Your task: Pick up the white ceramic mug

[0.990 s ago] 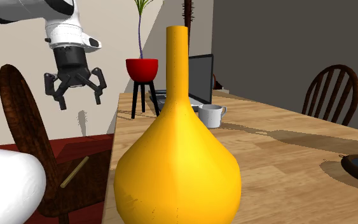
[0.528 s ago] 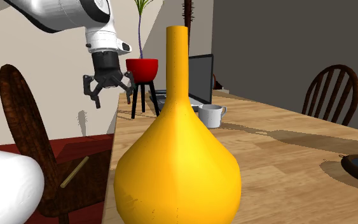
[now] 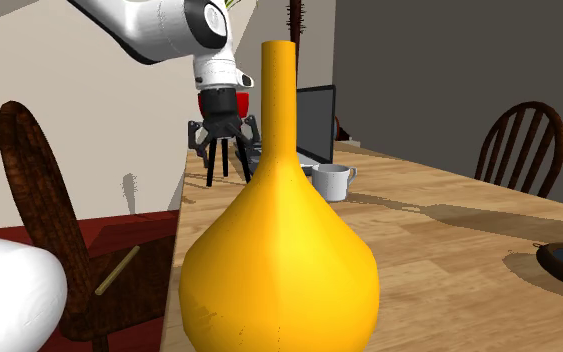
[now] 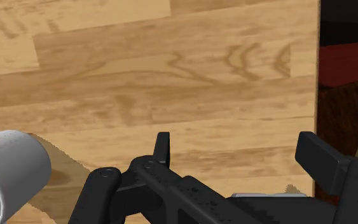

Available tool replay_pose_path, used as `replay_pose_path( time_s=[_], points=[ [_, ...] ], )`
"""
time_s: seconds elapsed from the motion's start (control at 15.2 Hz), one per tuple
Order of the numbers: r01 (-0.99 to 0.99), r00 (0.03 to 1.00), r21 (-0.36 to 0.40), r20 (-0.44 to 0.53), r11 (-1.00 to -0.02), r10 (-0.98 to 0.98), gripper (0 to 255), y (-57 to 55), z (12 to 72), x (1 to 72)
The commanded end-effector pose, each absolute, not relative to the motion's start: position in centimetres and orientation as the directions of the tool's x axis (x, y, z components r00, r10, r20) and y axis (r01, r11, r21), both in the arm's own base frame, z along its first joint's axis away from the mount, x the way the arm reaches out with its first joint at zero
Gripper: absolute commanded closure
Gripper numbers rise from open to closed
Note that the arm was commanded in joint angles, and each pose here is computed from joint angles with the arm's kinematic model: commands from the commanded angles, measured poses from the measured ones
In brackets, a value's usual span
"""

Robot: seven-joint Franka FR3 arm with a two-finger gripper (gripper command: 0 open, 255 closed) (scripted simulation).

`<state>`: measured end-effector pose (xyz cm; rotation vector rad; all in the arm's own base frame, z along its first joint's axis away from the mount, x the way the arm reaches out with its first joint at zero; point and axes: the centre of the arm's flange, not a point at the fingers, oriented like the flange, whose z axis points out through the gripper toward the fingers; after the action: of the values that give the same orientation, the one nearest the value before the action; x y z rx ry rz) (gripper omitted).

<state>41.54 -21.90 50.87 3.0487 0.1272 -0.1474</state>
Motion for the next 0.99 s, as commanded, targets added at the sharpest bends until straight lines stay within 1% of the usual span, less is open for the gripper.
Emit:
replay_pose_path(
  time_s=[0.0, 0.92],
  points=[
    [0.078, 0.993, 0.08, -0.091, -0.994, 0.071, 0, -24.5, 50.5, 42.8],
    [0.017, 0.999, 0.052, -0.031, -0.999, 0.015, 0, -41.5, 48.4, 49.9]
  ],
)
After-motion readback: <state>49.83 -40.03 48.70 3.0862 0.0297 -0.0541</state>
